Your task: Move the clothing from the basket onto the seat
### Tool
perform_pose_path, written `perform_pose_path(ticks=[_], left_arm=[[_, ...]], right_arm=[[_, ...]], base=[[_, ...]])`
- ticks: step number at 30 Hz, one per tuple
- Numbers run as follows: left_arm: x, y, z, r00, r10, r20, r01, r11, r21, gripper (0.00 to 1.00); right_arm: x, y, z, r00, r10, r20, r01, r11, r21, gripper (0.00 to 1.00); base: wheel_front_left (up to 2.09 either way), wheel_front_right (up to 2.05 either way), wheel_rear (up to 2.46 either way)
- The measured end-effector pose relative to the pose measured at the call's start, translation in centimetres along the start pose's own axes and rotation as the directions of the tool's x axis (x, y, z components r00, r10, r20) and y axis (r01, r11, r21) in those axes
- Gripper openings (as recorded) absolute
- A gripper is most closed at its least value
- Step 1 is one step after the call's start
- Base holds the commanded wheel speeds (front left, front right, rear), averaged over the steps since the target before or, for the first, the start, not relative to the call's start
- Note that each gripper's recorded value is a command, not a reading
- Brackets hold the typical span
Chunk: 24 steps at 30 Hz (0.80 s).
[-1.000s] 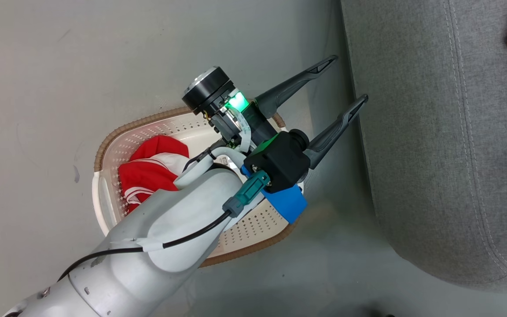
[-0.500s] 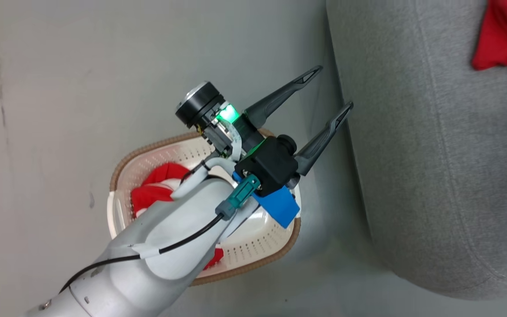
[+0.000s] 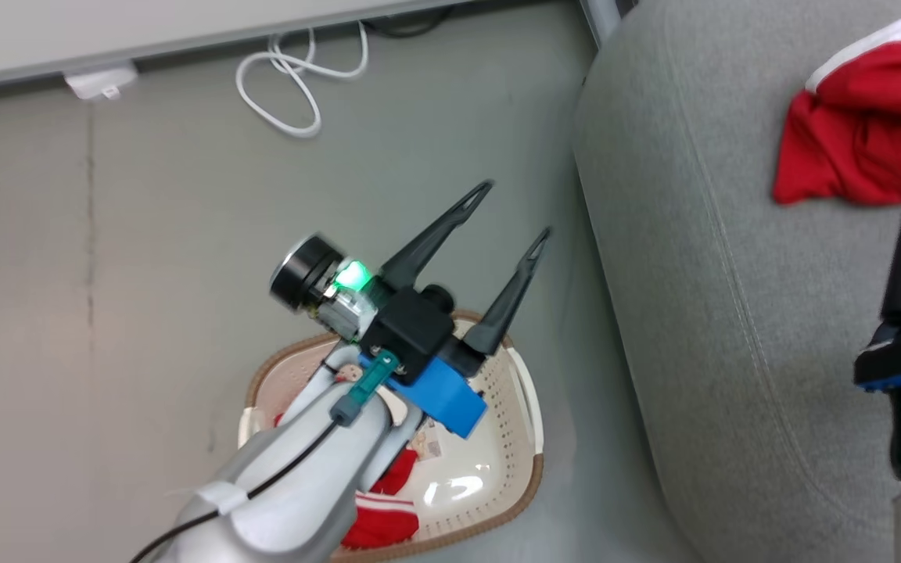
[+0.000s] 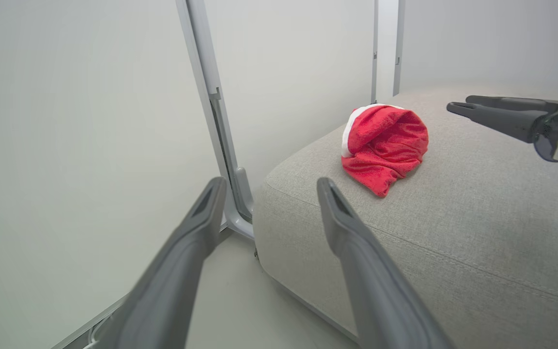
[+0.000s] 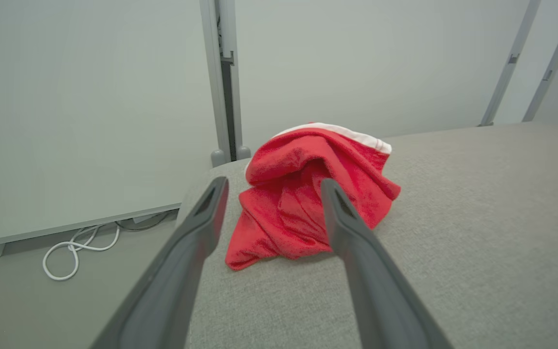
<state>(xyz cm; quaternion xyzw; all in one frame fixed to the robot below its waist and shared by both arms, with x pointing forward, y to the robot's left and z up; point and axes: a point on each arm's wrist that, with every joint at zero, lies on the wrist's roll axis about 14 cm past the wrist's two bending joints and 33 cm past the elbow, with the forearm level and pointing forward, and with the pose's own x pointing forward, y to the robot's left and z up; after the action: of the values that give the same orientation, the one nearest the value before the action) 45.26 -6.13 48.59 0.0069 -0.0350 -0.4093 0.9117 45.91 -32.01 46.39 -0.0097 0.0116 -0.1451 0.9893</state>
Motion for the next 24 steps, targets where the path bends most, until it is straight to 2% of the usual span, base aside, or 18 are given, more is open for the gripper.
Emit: perform_pose_path(ticks=[5, 10, 17, 24], left_arm=[[-3.3, 2.6, 1.1, 0.989, 0.146, -0.009, -0.146, 0.989, 0.008, 1.0], [-7.5, 5.2, 1.8, 0.954, 0.3, -0.017, -0.3, 0.954, 0.013, 1.0], [-13.3, 8.5, 3.2, 0.867, 0.498, 0.001, -0.497, 0.867, 0.015, 1.0], [-18.6, 10.2, 4.2, 0.775, 0.632, 0.019, -0.632, 0.775, 0.013, 1.0]], right_arm=[[-1.8, 4.1, 2.4, 0.992, 0.107, 0.071, -0.111, 0.992, 0.054, 1.0], [-3.1, 8.9, 4.7, 0.964, 0.223, 0.142, -0.238, 0.966, 0.1, 1.0], [-5.5, 14.4, 7.0, 0.908, 0.366, 0.205, -0.394, 0.912, 0.116, 1.0], [-8.1, 17.4, 8.7, 0.857, 0.451, 0.249, -0.488, 0.865, 0.114, 1.0]], base=[[0.0, 0.0, 0.0], [0.0, 0.0, 0.0], [0.0, 0.0, 0.0], [0.0, 0.0, 0.0]])
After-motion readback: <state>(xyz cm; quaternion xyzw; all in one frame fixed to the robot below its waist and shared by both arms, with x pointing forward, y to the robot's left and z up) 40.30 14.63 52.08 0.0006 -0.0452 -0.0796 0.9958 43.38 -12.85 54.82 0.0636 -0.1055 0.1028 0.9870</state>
